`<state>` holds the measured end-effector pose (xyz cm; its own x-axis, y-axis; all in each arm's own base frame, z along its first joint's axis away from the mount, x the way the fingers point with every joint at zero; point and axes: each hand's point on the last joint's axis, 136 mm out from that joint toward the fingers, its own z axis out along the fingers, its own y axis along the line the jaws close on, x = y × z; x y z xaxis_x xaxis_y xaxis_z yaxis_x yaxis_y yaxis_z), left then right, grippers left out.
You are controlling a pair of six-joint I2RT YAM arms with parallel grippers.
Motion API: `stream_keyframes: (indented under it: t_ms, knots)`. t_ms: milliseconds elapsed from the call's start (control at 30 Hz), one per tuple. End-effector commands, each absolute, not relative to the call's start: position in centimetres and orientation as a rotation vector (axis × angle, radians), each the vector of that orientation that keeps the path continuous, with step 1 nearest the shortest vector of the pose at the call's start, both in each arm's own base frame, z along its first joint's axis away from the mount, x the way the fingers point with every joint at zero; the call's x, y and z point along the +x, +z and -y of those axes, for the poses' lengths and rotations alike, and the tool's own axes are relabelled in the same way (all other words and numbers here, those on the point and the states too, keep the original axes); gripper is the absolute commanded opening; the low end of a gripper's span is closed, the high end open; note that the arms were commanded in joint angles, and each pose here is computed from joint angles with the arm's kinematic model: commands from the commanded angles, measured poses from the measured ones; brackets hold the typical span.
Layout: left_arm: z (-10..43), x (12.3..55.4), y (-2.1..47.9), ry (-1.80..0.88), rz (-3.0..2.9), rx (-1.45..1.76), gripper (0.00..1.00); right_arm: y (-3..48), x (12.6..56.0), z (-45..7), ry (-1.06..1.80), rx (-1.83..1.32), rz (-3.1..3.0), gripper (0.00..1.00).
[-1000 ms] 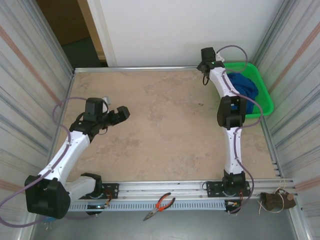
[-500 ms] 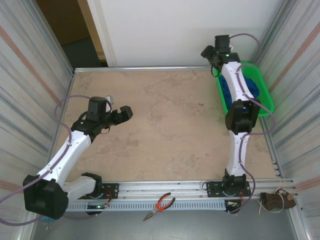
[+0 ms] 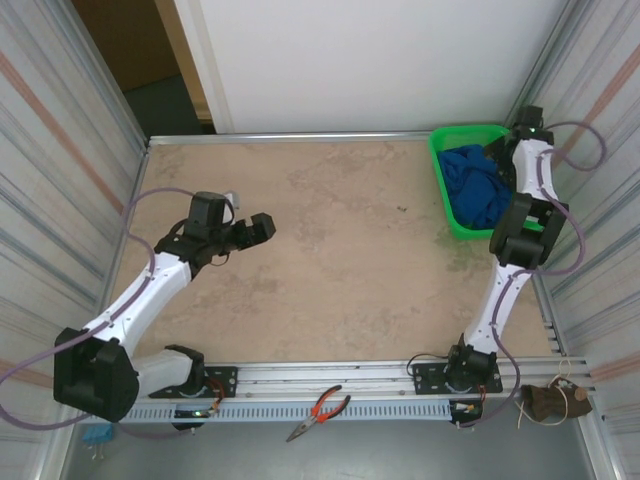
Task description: Fold the inside-out t-shirt
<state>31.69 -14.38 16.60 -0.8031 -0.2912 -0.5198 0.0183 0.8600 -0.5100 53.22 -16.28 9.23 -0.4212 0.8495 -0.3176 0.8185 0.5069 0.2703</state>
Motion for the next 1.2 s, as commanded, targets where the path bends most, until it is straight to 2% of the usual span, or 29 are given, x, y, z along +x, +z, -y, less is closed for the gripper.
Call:
stream_keyframes:
  t_ms: [0, 67, 133, 167, 267, 367, 533, 700, 833, 1000, 1167]
  knots:
    - [15.3, 32.6, 18.7, -0.721, -2.363, -0.169, 0.99, 8.6, 54.4, 13.9, 0.203, 1.368, -2.391, 0.96]
    - [15.4, 32.6, 18.7, -0.724, -2.362, -0.171, 0.99, 8.0, 54.9, 13.4, 0.225, 1.359, -2.401, 0.9]
    - [15.4, 32.6, 18.7, -0.726, -2.361, -0.173, 0.99, 8.2, 55.5, 12.9, 0.272, 1.351, -2.397, 0.75]
    - [15.4, 32.6, 18.6, -0.726, -2.362, -0.174, 0.99, 8.5, 55.8, 12.7, 0.306, 1.346, -2.39, 0.59]
    - [15.4, 32.6, 18.5, -0.726, -2.365, -0.179, 0.99, 11.1, 56.7, 11.8, 0.439, 1.305, -2.345, 0.02]
    - [15.3, 32.3, 18.6, -0.731, -2.358, -0.188, 0.99, 16.5, 57.1, 10.8, 0.505, 1.225, -2.253, 0.0]
    - [15.0, 31.7, 19.3, -0.737, -2.33, -0.204, 0.99, 29.7, 56.5, 7.1, 0.59, 0.986, -2.035, 0.0]
    - [14.7, 31.4, 19.4, -0.728, -2.322, -0.209, 0.99, 42.3, 53.4, -1.6, 0.791, 0.653, -1.899, 0.0]
    - [14.5, 31.4, 19.6, -0.72, -2.313, -0.211, 0.99, 49.0, 48.8, -10.5, 0.939, 0.343, -1.854, 0.0]
    - [14.2, 30.9, 20.2, -0.721, -2.295, -0.217, 0.99, 52.8, 43.0, -18.6, 1.105, 0.087, -1.832, 0.0]
    - [12.9, 29.9, 21.3, -0.674, -2.239, -0.231, 0.99, 51.0, 40.8, -21.8, 1.177, 0.017, -1.917, 0.0]
